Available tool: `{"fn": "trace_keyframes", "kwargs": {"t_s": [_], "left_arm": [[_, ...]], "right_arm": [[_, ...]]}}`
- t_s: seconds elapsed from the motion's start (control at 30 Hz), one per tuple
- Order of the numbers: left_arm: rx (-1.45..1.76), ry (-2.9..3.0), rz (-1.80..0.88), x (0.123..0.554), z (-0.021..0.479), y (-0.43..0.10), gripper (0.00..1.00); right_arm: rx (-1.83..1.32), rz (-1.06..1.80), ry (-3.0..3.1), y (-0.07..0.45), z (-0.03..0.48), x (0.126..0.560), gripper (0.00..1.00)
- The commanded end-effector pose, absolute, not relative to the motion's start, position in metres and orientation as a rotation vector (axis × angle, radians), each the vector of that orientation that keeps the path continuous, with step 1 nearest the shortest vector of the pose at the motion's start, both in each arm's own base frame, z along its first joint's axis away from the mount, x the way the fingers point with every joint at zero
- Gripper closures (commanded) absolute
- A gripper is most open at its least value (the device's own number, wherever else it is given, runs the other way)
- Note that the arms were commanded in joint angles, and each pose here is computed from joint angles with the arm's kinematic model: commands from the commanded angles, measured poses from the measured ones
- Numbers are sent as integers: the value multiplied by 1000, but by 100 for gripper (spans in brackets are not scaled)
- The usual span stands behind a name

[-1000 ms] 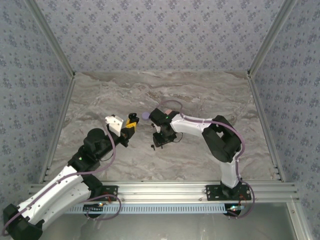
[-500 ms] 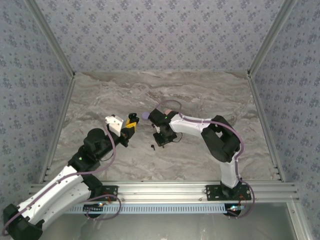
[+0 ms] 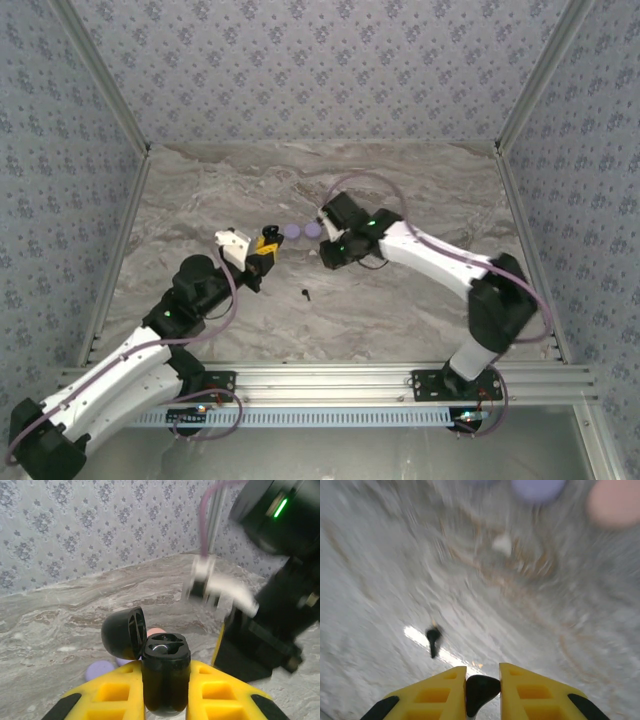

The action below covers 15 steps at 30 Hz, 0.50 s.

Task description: Insert the wireless bluetooth earbuds into the charging case

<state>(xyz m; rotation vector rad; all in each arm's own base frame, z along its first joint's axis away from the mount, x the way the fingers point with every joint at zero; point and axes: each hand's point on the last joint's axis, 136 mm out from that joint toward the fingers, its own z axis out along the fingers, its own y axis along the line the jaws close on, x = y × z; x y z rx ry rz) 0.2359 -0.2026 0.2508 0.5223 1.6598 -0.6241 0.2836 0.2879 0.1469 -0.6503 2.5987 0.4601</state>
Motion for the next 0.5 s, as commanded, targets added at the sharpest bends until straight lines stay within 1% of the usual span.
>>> {"fn": "trace_keyframes", "kwargs": {"t_s": [0.0,0.13,0.23,0.33,0.47], "left_arm": [[527,1543,-722,232,280,-216,100],[561,1493,-777,233,295,-230,100],[591,1459,-816,233,305,-240,100],[614,1436,-852,233,313,-248,100],[628,1417,-897,232,319,-256,100]], "right_arm": [[-631,579,2401,289,207,295,78],[-624,680,2199,290,274,296,78],[-624,761,2066,294,314,292,77],[-620,827,1964,299,343,286,77],[-626,867,1896,307,356,279,77]]}}
